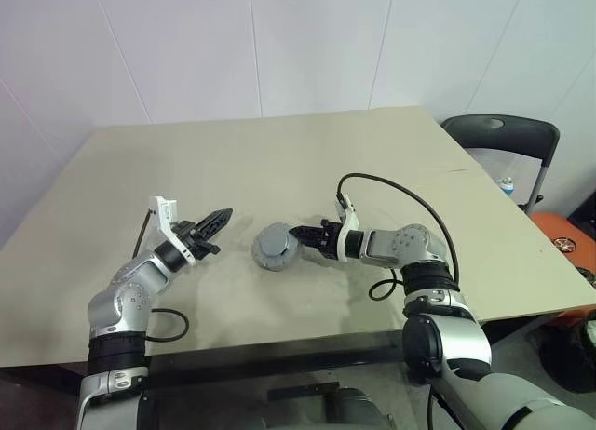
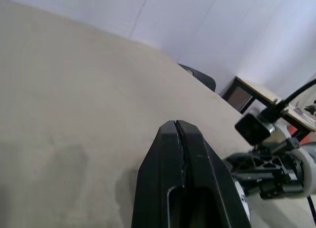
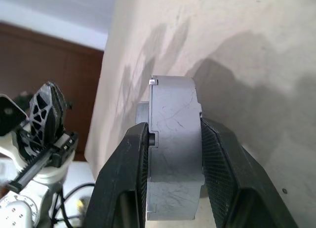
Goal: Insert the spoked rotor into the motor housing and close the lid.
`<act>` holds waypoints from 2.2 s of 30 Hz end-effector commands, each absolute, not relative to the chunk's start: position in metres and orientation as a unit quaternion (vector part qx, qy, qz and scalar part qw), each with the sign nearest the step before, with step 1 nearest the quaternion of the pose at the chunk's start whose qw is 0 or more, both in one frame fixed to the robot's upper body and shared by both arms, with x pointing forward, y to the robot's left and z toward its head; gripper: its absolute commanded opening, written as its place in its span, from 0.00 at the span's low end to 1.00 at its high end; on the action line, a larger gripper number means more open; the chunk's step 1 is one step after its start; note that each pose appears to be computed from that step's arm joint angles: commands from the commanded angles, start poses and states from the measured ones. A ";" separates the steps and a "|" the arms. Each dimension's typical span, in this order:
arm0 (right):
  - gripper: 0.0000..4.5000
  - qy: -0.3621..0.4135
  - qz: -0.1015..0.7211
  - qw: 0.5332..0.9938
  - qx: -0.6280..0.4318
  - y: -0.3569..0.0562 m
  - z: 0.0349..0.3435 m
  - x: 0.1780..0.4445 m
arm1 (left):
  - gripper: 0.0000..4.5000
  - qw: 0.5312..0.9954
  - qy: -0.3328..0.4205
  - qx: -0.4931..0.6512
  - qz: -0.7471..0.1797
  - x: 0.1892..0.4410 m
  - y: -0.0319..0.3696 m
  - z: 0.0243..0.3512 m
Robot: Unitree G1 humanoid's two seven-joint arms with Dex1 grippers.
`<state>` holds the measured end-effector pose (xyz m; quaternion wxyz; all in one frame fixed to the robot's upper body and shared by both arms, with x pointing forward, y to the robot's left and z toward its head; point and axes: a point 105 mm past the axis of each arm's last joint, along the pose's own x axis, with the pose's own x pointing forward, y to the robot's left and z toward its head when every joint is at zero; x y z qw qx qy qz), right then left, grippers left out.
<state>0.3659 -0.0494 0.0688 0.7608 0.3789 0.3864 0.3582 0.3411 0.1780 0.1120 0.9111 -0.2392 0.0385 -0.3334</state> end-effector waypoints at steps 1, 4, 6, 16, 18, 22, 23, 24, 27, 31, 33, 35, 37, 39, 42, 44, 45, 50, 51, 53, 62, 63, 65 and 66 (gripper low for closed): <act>0.27 0.374 0.356 0.784 0.345 -0.060 0.074 0.370 | 0.00 0.908 0.017 -0.226 -0.351 0.340 0.175 0.127; 0.27 0.372 0.349 0.788 0.345 -0.067 0.074 0.372 | 0.00 0.904 0.019 -0.230 -0.361 0.338 0.172 0.128; 0.27 0.362 0.345 0.788 0.359 -0.071 0.079 0.376 | 0.00 0.901 0.023 -0.233 -0.364 0.337 0.170 0.127; 0.27 0.256 0.374 0.746 0.487 -0.073 0.133 0.398 | 0.00 0.895 0.039 -0.249 -0.367 0.333 0.166 0.118; 0.27 0.246 0.373 0.743 0.498 -0.073 0.136 0.401 | 0.00 0.893 0.040 -0.253 -0.371 0.333 0.164 0.119; 0.27 0.220 0.363 0.737 0.526 -0.073 0.143 0.408 | 0.00 0.886 0.043 -0.268 -0.375 0.333 0.158 0.117; 0.27 0.215 0.362 0.736 0.530 -0.073 0.144 0.410 | 0.00 0.885 0.042 -0.274 -0.374 0.334 0.157 0.116; 0.27 0.213 0.360 0.736 0.532 -0.072 0.144 0.411 | 0.04 0.884 0.040 -0.282 -0.372 0.335 0.157 0.117; 0.27 0.211 0.362 0.735 0.533 -0.069 0.145 0.411 | 0.20 0.870 0.021 -0.324 -0.370 0.338 0.154 0.125; 0.27 0.210 0.361 0.735 0.534 -0.068 0.145 0.412 | 0.49 0.854 0.012 -0.363 -0.372 0.337 0.152 0.130; 0.27 0.210 0.360 0.735 0.534 -0.068 0.145 0.412 | 0.65 0.853 0.016 -0.367 -0.371 0.337 0.152 0.128; 0.27 0.210 0.360 0.735 0.535 -0.068 0.145 0.412 | 0.80 0.855 0.022 -0.364 -0.369 0.337 0.151 0.126; 0.27 0.209 0.360 0.734 0.536 -0.067 0.145 0.412 | 0.96 0.860 0.027 -0.363 -0.357 0.340 0.153 0.122; 0.27 0.208 0.363 0.732 0.538 -0.067 0.146 0.412 | 0.99 0.864 0.031 -0.370 -0.341 0.344 0.156 0.119; 0.27 0.204 0.371 0.727 0.541 -0.065 0.148 0.411 | 0.99 0.857 0.055 -0.393 -0.329 0.346 0.156 0.114; 0.27 0.204 0.373 0.725 0.542 -0.063 0.149 0.410 | 0.99 0.846 0.072 -0.406 -0.337 0.345 0.151 0.112; 0.27 0.204 0.373 0.724 0.542 -0.063 0.149 0.410 | 0.99 0.842 0.077 -0.410 -0.341 0.345 0.149 0.111; 0.27 0.207 0.374 0.722 0.543 -0.061 0.146 0.409 | 0.99 0.818 0.097 -0.436 -0.363 0.345 0.131 0.109; 0.27 0.208 0.374 0.722 0.544 -0.060 0.146 0.409 | 0.99 0.815 0.098 -0.439 -0.365 0.346 0.128 0.109; 0.27 0.208 0.374 0.722 0.544 -0.060 0.146 0.408 | 0.99 0.811 0.097 -0.445 -0.368 0.348 0.124 0.110; 0.27 0.216 0.376 0.720 0.542 -0.058 0.142 0.406 | 0.99 0.795 0.113 -0.473 -0.362 0.362 0.106 0.093; 0.27 0.216 0.377 0.720 0.542 -0.058 0.142 0.406 | 0.99 0.794 0.112 -0.477 -0.360 0.364 0.106 0.092; 0.27 0.216 0.379 0.719 0.541 -0.057 0.143 0.405 | 0.99 0.792 0.111 -0.486 -0.352 0.369 0.105 0.089; 0.27 0.217 0.380 0.718 0.541 -0.057 0.143 0.404 | 0.99 0.791 0.109 -0.490 -0.349 0.372 0.104 0.089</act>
